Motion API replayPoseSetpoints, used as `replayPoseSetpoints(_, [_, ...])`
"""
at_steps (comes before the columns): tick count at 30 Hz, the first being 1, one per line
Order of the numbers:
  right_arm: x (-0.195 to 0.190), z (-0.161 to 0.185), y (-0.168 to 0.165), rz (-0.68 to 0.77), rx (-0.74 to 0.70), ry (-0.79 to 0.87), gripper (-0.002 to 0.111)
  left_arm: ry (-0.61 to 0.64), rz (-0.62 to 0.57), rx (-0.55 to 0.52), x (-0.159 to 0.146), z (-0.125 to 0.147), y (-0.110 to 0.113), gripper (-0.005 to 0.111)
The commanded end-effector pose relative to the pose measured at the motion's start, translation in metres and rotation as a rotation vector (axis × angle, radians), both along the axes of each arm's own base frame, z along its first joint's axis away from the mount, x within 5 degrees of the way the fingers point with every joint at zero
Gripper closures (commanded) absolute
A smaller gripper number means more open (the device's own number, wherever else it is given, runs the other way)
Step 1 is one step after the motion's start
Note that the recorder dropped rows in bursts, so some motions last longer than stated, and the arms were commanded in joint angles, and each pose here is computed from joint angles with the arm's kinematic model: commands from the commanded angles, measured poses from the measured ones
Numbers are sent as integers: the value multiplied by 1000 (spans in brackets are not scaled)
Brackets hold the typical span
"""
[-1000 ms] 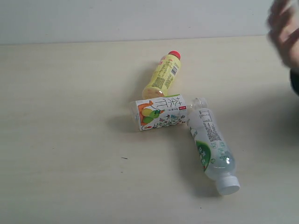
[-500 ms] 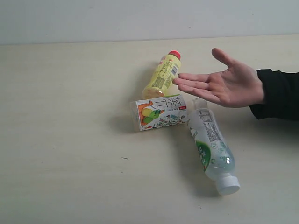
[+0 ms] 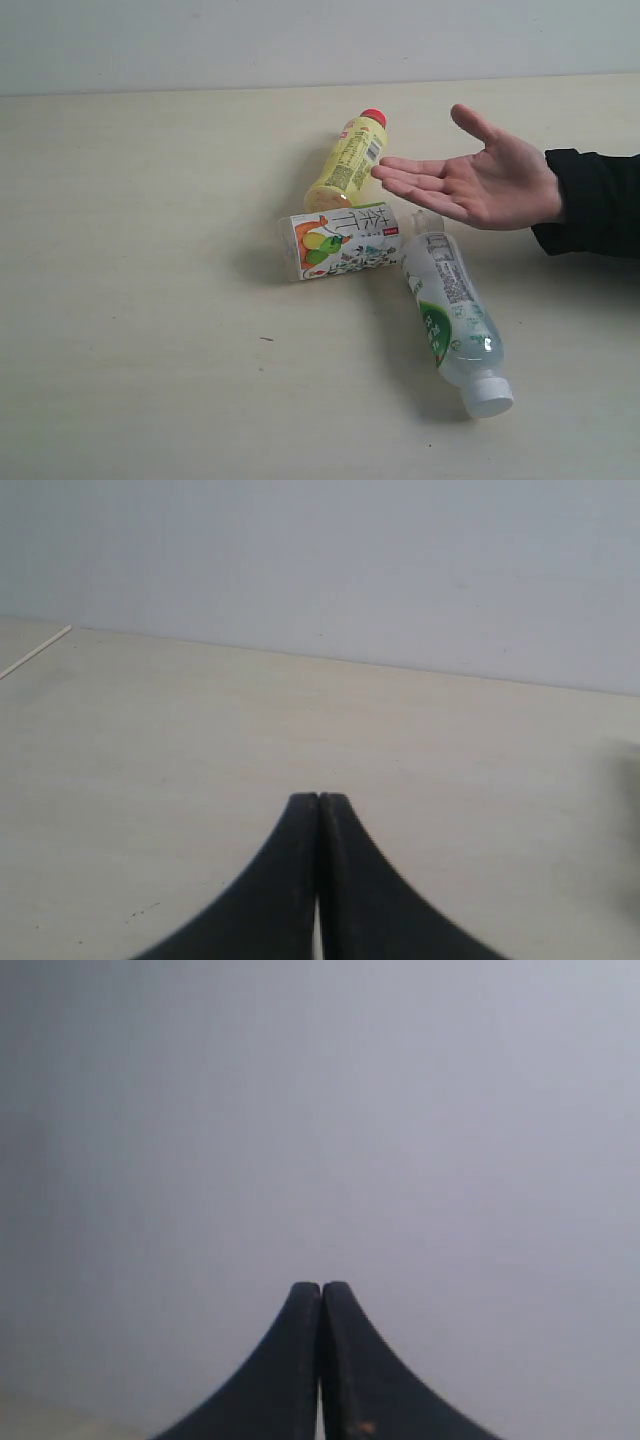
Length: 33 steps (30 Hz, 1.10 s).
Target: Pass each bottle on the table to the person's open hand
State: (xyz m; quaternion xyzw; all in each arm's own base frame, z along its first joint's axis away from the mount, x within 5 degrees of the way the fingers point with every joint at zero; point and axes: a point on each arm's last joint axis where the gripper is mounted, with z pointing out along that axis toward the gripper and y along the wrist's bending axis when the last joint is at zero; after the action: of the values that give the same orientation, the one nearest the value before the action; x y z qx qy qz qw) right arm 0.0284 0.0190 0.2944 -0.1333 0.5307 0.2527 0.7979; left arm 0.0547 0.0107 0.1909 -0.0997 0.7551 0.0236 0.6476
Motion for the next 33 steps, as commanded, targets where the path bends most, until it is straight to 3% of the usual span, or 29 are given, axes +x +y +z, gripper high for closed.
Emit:
replayPoseSetpoints(1, [-7,15,-5,84,243,-78,108,-7,3,6,0,0,0,107])
replayPoseSetpoints(5, [-6,16,-10,52,291,-75,108,-7,3,6,0,0,0,107])
replayPoseSetpoints(9, [11,2,-4,34,291,163,108,-7,3,6,0,0,0,107])
replayPoseSetpoints(16, [64,-23,37,30,-67,596,108,-7,3,6,0,0,0,107])
replayPoseSetpoints(25, [149,-40,102,134,-575,1238,108,-7,3,6,0,0,0,107])
replayPoseSetpoints(30, [176,-56,108,4,-705,1508,107,-7,3,6,0,0,0,107])
replayPoseSetpoints(33, [185,-67,112,-28,-720,1592,97,-7,3,6,0,0,0,107])
